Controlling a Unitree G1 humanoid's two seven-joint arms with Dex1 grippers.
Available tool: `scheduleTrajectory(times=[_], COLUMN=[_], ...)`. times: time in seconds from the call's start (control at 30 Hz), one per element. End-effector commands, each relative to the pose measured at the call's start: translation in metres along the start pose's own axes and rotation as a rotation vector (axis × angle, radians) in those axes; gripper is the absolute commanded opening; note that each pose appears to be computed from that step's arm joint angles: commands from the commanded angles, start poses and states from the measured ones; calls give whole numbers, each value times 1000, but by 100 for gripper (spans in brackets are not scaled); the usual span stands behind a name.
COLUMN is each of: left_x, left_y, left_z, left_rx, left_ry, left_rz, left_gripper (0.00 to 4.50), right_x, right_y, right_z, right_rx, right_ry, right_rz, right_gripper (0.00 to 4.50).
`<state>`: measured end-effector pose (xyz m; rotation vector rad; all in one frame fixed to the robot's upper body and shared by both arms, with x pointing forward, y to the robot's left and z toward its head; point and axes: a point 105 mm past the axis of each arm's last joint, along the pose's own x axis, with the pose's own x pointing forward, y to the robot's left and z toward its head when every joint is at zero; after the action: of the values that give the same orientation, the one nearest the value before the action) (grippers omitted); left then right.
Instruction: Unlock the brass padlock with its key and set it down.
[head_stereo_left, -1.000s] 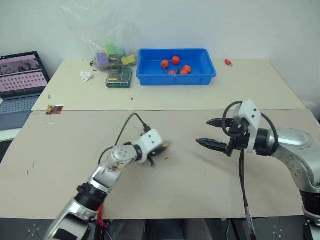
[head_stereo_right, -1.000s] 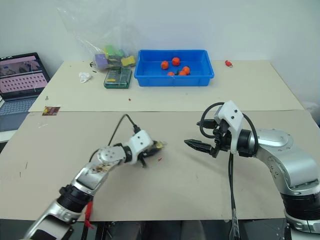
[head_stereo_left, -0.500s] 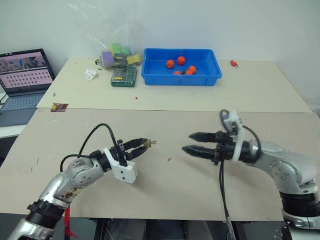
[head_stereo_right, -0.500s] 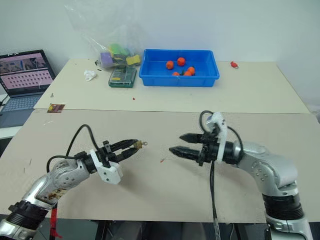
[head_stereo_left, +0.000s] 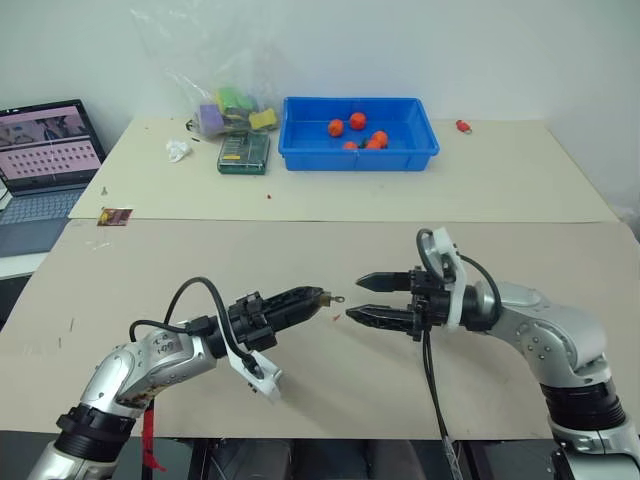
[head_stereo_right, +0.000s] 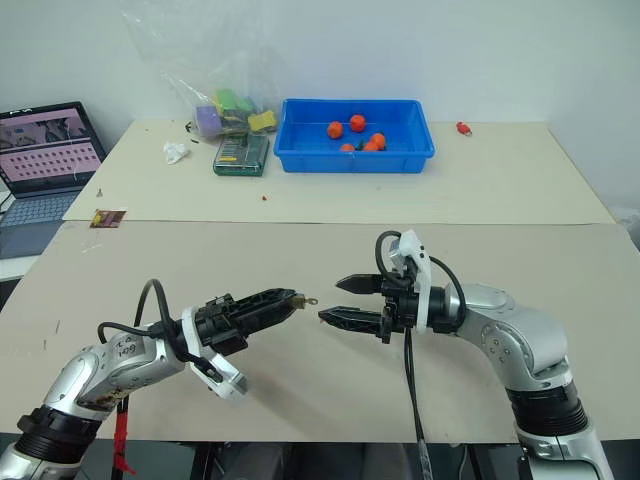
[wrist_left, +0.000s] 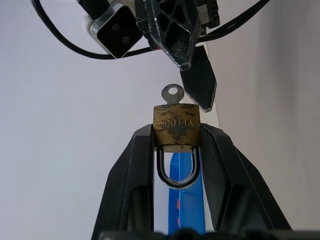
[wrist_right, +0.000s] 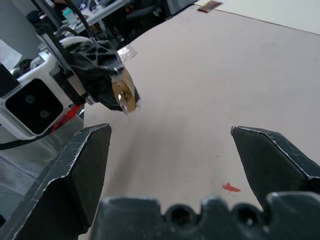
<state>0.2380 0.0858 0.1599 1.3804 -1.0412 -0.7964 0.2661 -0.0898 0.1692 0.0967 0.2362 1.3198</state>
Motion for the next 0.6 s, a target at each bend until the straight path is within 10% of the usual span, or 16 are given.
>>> scheduleTrajectory(times=[0.03, 0.33, 0.6], left_x=[2, 5, 10], left_y=[13, 10, 10], left_z=[2, -2, 0], left_rx=[44, 18, 1], left_ry=[-19, -20, -20], left_rz=[50, 66, 72], left_gripper=[80, 80, 80], right_x=[0, 1, 2], right_y=[9, 18, 22], right_z=[15, 13, 15], right_rx=[-54, -50, -51], right_ry=[-29, -12, -23], right_rz=[40, 77, 85], right_gripper=[379, 61, 61])
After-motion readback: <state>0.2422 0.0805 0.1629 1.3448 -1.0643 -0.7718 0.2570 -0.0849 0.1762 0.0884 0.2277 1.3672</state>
